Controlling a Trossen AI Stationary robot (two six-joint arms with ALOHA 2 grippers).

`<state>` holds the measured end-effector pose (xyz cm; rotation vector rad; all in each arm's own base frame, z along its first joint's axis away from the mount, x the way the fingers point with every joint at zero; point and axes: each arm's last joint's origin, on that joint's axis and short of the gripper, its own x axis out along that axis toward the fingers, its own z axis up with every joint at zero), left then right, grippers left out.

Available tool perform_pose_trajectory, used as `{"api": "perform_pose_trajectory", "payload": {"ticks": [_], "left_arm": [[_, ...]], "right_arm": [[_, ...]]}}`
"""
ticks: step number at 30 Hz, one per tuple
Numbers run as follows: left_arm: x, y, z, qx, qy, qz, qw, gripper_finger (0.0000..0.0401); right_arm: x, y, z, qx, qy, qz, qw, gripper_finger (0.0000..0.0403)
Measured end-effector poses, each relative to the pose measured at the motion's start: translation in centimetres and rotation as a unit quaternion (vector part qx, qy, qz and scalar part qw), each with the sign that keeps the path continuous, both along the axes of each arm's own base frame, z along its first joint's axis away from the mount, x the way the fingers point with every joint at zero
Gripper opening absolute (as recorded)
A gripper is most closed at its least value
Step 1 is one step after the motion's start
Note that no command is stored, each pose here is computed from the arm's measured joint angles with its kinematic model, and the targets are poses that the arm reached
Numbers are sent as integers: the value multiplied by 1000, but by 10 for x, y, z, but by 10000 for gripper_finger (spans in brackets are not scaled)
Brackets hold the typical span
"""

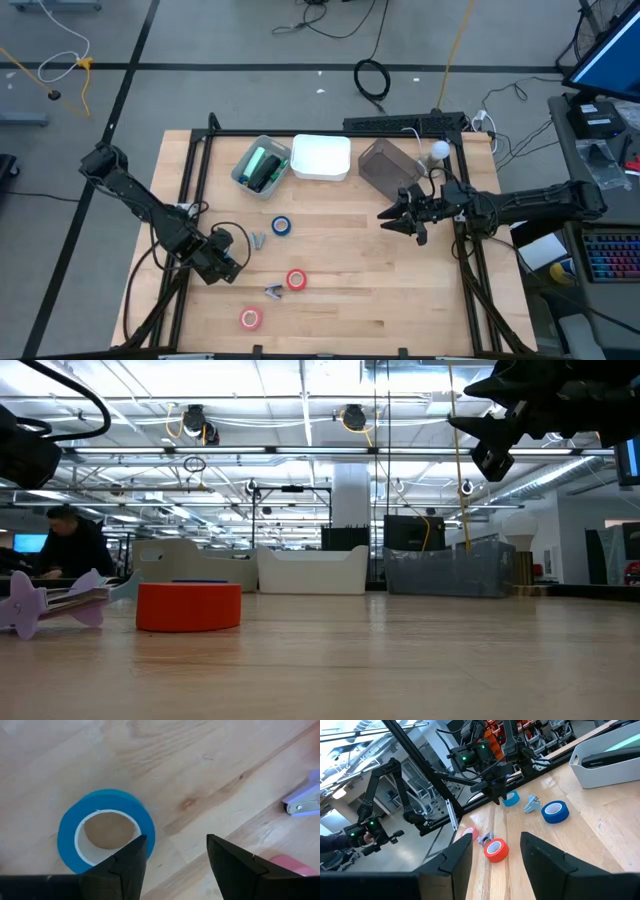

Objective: Pick and place Stapler, Stapler remover, tape
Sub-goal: Put the blue tape into the black bin

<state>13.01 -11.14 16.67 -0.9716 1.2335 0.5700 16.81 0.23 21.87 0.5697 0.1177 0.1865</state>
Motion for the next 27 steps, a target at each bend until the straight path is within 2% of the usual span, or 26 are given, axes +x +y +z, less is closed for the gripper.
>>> {"api": "perform_pose_trajectory", "payload": {"ticks": [6, 15, 21, 27], "left_arm": [[-1, 1, 1, -1, 1, 2, 1000, 212], [-9, 8, 0, 28, 40, 13, 999, 212], [-5, 7, 0, 39, 14, 19, 999, 212], [-5, 5, -11, 52, 49, 12, 997, 212]], "right_arm": [[0, 0, 0, 0, 0, 0, 1000, 160], [0, 0, 0, 0, 2, -1, 1000, 160], [0, 0, 0, 0, 1, -1, 1000, 161], [0, 0, 0, -1, 1, -1, 1000, 160]]}}
